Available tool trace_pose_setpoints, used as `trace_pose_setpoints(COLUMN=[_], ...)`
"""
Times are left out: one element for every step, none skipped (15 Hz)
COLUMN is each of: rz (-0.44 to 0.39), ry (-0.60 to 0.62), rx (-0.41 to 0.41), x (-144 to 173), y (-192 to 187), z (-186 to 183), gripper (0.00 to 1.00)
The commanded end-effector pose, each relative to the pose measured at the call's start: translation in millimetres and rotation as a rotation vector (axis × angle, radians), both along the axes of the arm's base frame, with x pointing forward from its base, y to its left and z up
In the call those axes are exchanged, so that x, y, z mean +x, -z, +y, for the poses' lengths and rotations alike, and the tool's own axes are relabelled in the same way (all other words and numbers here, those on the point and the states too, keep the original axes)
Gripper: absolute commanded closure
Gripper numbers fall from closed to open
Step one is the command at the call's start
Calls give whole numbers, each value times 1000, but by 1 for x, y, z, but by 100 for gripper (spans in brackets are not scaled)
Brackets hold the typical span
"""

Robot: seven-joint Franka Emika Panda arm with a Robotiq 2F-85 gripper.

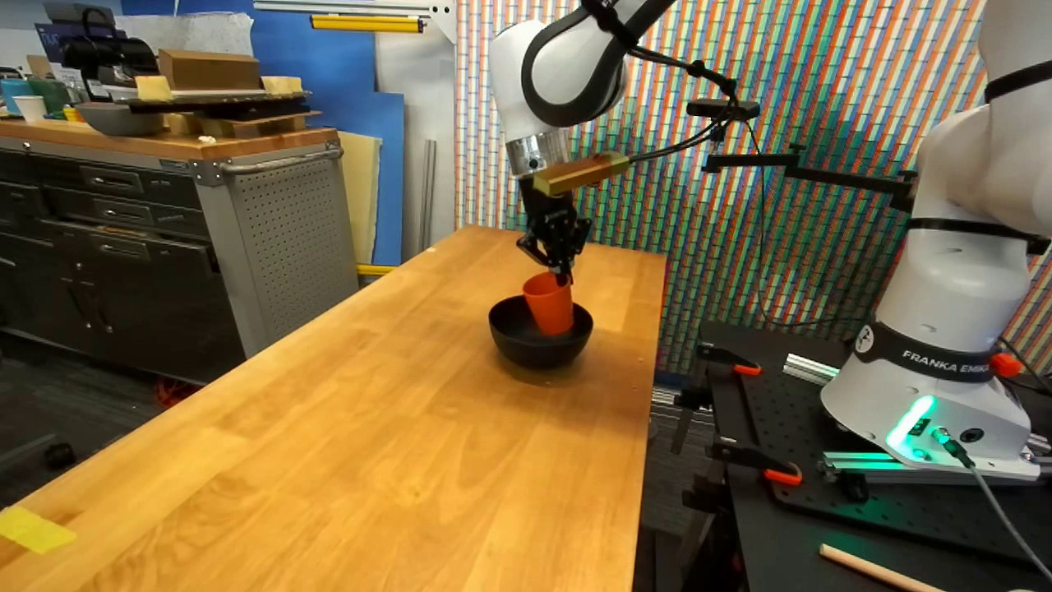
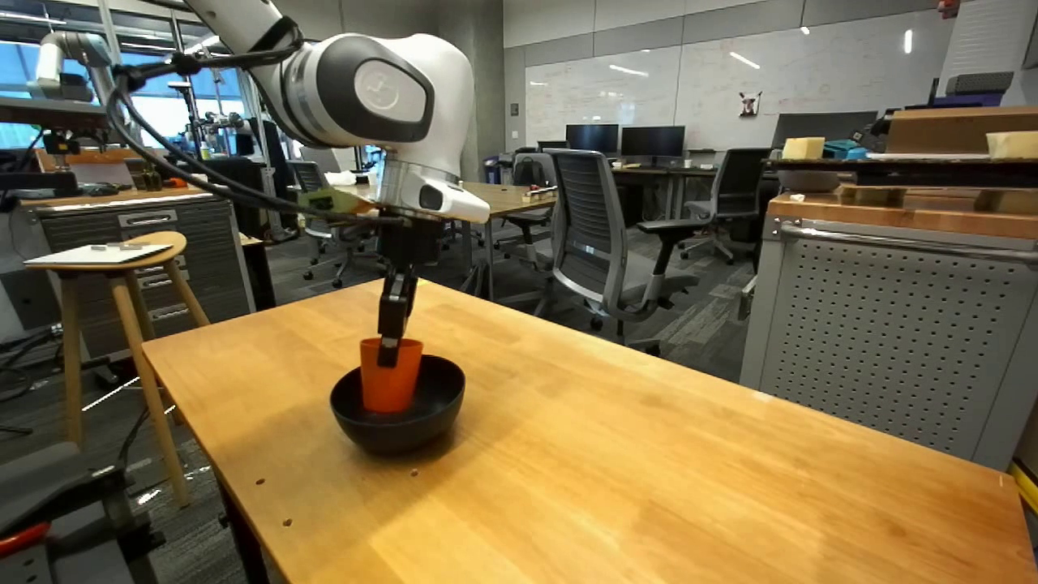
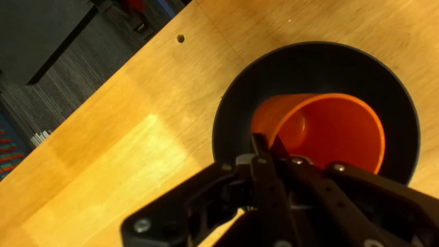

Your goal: Put the orange plastic cup inside the black bowl

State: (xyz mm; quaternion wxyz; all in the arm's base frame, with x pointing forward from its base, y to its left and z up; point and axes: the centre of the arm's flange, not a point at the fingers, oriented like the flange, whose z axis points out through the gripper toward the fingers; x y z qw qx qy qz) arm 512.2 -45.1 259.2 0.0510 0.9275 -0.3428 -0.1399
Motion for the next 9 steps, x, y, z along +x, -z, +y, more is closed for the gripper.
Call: trace_pose_setpoints(rz=[21,23,27,22,5,-24,-52,-90,-118], ry=[26,30,32,34,21,-2,-21,-54,-90], rx=[88,107,127,130,130,105,81,56,28], x=[5,5,3,1,-4,-11,-16,-23,-25], y=[25,30,30,28,16,-2,-19,-46,-63], z=[-6,-5,-4,-2,5,12,18,26,31], gripper=[99,70,70,63,56,47,40,33,24])
